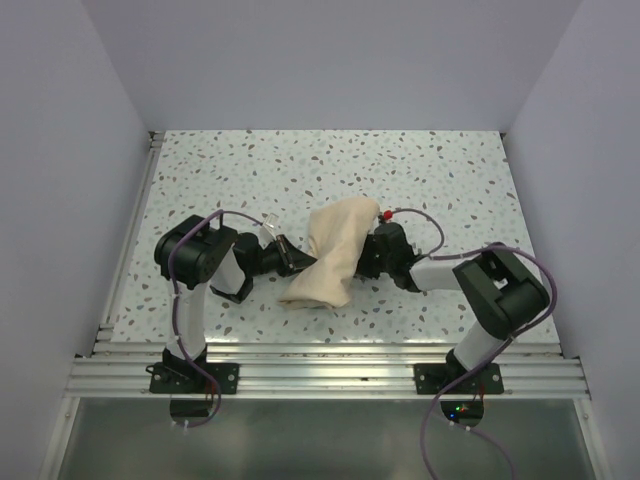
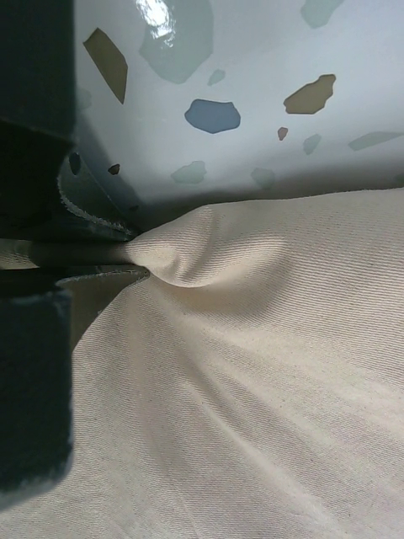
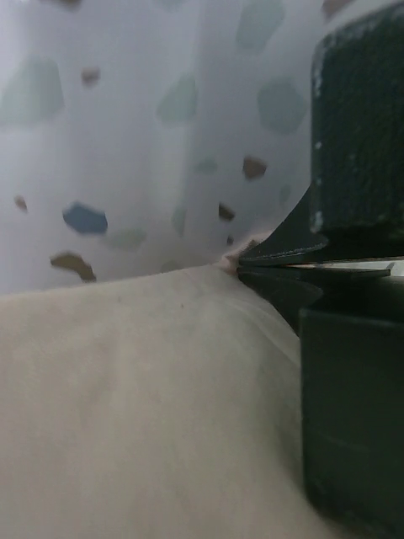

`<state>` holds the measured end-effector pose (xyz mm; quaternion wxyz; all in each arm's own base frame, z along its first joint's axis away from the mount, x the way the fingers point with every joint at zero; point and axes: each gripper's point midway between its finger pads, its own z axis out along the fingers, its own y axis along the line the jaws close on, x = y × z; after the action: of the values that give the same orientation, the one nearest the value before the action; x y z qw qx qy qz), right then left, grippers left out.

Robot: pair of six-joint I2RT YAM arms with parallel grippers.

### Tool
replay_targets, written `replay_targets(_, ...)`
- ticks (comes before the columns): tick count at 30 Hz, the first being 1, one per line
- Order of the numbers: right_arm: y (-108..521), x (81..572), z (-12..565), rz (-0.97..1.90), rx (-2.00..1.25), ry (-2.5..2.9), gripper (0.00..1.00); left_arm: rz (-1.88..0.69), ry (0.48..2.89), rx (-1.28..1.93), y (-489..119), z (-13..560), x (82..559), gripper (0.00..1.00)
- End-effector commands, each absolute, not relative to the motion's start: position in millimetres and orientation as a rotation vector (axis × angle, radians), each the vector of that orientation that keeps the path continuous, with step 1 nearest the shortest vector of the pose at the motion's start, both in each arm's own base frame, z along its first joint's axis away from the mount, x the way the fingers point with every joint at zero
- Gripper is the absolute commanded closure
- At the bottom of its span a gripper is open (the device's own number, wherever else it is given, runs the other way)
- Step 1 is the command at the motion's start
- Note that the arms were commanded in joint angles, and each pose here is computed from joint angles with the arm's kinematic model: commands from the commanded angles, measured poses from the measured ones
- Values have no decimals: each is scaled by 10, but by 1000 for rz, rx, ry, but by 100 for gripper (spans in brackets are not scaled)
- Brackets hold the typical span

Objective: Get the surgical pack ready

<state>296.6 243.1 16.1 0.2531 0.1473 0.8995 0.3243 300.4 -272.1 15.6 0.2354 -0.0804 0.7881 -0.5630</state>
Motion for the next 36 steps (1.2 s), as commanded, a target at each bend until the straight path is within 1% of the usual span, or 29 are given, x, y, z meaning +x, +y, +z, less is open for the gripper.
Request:
replay_targets(1, 2623, 2937, 77, 917, 470, 2411, 100, -1382, 2404, -307, -2526, -439, 2711, 100)
replay_targets(4, 2732, 2912, 70, 964, 515, 2364, 100, -1383, 2403, -306, -2528, -439, 2716, 100)
replay_targets(5, 2715, 2870, 23, 968, 552, 2362, 100, -1384, 2403, -305, -2529, -438, 2713, 100)
replay_targets(7, 2699, 2972, 97, 996, 593, 2267, 100, -1383, 2400, -307, -2525, -437, 2721, 100)
replay_targets(8, 2656, 2901, 8, 1001, 645, 2273, 100, -1384, 2401, -306, -2526, -436, 2719, 100)
replay_targets(10, 2697, 2996, 123, 1075, 675, 2176, 100, -1387, 2400, -306, -2528, -440, 2718, 100)
replay_targets(11, 2704, 2954, 63, 1099, 720, 2172, 100, -1393, 2400, -306, -2532, -436, 2712, 100)
replay_targets(12, 2769, 3004, 188, 1165, 715, 2106, 100, -1396, 2401, -307, -2532, -440, 2706, 100)
replay_targets(14, 2817, 2987, 204, 1214, 741, 2072, 100, -1403, 2401, -308, -2536, -441, 2700, 100)
replay_targets(15, 2871, 3029, 322, 1265, 729, 2023, 100, -1405, 2398, -307, -2535, -435, 2705, 100)
replay_targets(22, 3102, 3071, 615, 1359, 650, 1966, 100, -1407, 2397, -311, -2528, -449, 2706, 100)
replay_targets(25, 3171, 3118, 862, 1427, 605, 1885, 100, -1414, 2396, -310, -2534, -447, 2705, 100)
replay_targets(36, 3384, 3110, 1261, 1475, 424, 1841, 100, -1413, 2395, -318, -2517, -448, 2704, 100)
